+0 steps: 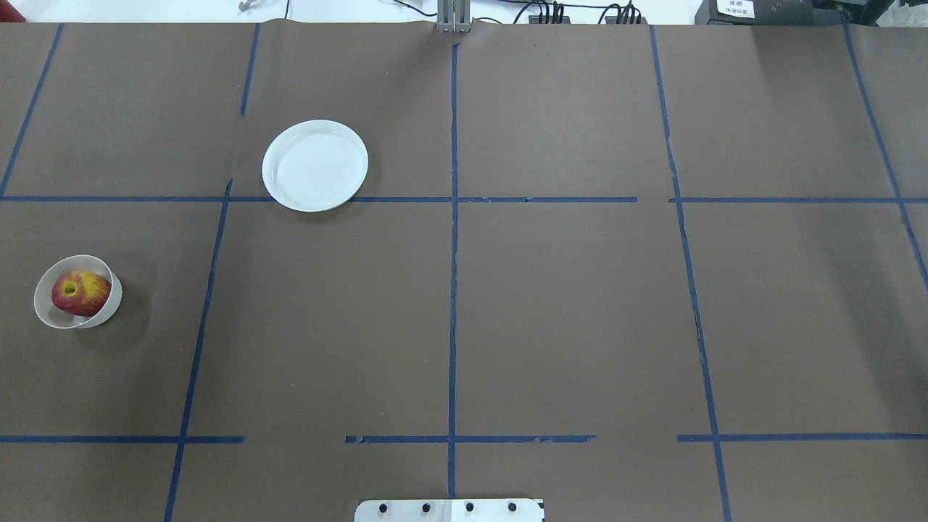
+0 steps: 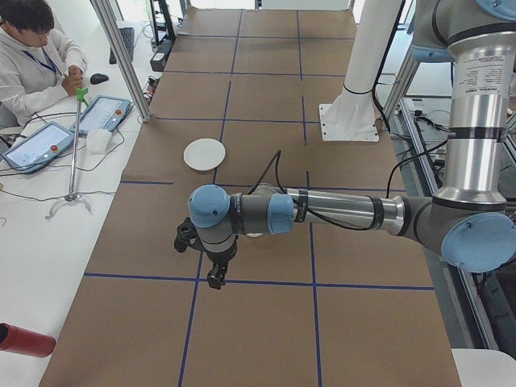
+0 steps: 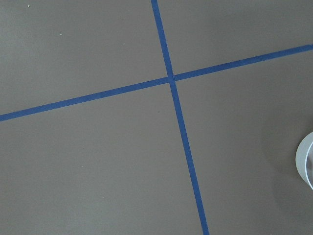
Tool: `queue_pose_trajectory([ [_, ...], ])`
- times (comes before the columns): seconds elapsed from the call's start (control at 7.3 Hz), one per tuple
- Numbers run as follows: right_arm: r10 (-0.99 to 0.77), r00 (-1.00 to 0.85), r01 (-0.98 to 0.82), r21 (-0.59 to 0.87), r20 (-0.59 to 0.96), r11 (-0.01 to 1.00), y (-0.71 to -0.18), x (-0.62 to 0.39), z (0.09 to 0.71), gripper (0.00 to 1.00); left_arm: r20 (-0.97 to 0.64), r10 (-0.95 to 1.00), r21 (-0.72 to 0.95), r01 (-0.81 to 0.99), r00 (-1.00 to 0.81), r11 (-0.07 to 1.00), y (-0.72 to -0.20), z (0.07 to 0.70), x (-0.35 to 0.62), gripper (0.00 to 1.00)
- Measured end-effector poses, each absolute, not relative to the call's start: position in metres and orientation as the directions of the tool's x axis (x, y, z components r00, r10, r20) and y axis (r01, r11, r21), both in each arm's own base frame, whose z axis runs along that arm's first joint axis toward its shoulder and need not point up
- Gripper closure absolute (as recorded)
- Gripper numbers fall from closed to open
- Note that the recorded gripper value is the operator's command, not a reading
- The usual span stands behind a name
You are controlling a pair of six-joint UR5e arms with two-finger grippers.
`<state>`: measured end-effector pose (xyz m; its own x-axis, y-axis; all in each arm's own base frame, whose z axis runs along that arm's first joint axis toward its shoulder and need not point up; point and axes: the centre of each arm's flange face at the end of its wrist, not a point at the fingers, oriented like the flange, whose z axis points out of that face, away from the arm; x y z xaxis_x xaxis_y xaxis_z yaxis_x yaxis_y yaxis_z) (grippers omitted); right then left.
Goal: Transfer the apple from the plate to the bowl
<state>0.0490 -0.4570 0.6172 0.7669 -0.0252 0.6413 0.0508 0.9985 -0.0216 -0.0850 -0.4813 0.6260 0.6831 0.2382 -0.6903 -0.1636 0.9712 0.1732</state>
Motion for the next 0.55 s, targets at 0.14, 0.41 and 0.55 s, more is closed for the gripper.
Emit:
queue_pose_trajectory([
  [0.14, -0.025, 0.767, 0.051, -0.022, 0.641, 0.998, -0.4571, 0.0490, 0.6173, 0.00, -0.688, 0.245, 0.182, -0.164, 0.683, 0.970, -0.4838, 0.6229, -0.0850, 0.00],
  [0.41, -0.025, 0.767, 0.051, -0.022, 0.641, 0.998, -0.4571, 0.0490, 0.6173, 0.00, -0.686, 0.251, 0.189, -0.166, 0.683, 0.968, -0.4861, 0.6216, -0.0844, 0.00],
  [0.55, -0.025, 0.767, 0.051, -0.022, 0.641, 0.998, -0.4571, 0.0490, 0.6172, 0.00, -0.685, 0.252, 0.190, -0.166, 0.683, 0.968, -0.4871, 0.6212, -0.0842, 0.00],
])
